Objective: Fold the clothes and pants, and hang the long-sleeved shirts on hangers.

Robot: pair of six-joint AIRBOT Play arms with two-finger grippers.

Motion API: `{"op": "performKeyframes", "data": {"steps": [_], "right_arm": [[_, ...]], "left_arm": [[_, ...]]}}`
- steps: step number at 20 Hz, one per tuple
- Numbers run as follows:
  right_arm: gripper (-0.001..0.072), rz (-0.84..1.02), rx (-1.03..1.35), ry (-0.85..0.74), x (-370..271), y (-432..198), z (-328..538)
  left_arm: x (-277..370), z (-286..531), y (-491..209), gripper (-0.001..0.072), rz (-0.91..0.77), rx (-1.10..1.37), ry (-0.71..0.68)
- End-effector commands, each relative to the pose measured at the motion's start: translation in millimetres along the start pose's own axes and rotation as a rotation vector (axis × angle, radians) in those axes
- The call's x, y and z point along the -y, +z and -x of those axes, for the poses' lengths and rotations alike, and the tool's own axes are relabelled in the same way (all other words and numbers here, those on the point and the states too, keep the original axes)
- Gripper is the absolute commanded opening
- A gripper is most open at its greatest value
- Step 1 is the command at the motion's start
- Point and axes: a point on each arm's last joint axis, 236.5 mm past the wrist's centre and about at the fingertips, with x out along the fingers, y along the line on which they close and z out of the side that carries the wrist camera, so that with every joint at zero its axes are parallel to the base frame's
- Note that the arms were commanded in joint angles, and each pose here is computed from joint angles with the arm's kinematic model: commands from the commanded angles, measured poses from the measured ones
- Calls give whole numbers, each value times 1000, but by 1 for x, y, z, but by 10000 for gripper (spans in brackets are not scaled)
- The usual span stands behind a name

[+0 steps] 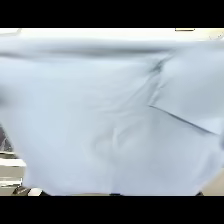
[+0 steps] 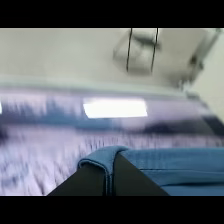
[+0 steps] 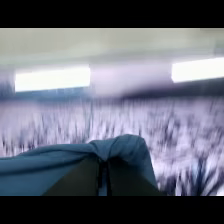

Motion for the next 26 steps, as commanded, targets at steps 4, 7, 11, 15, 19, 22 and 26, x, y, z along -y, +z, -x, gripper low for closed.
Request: {"op": "performKeyframes", "data": {"steps": [4, 7, 11, 15, 19, 22, 26], "right_arm": [[35, -352, -616, 104, 38, -184, -244], [35, -586, -598, 177, 33, -205, -325], [36, -864, -636, 291, 7, -230, -380], [36, -762, -716, 239, 9, -273, -394], [179, -739, -770, 226, 25, -274, -380], [641, -686, -879, 187, 85, -263, -329], [636, -630, -1131, -109, 172, -307, -221]], "left_arm": [[-127, -141, -239, 19, 381, -466, 124], [-173, -199, -254, 21, 500, -405, 193], [-190, -245, -256, 21, 585, -414, 164], [-188, -259, -281, 22, 599, -474, 156], [-181, -248, -291, 224, 625, -554, 114], [-193, -191, -291, 542, 650, -746, 68], [-219, -54, -350, 541, 752, -1204, 226]]}}
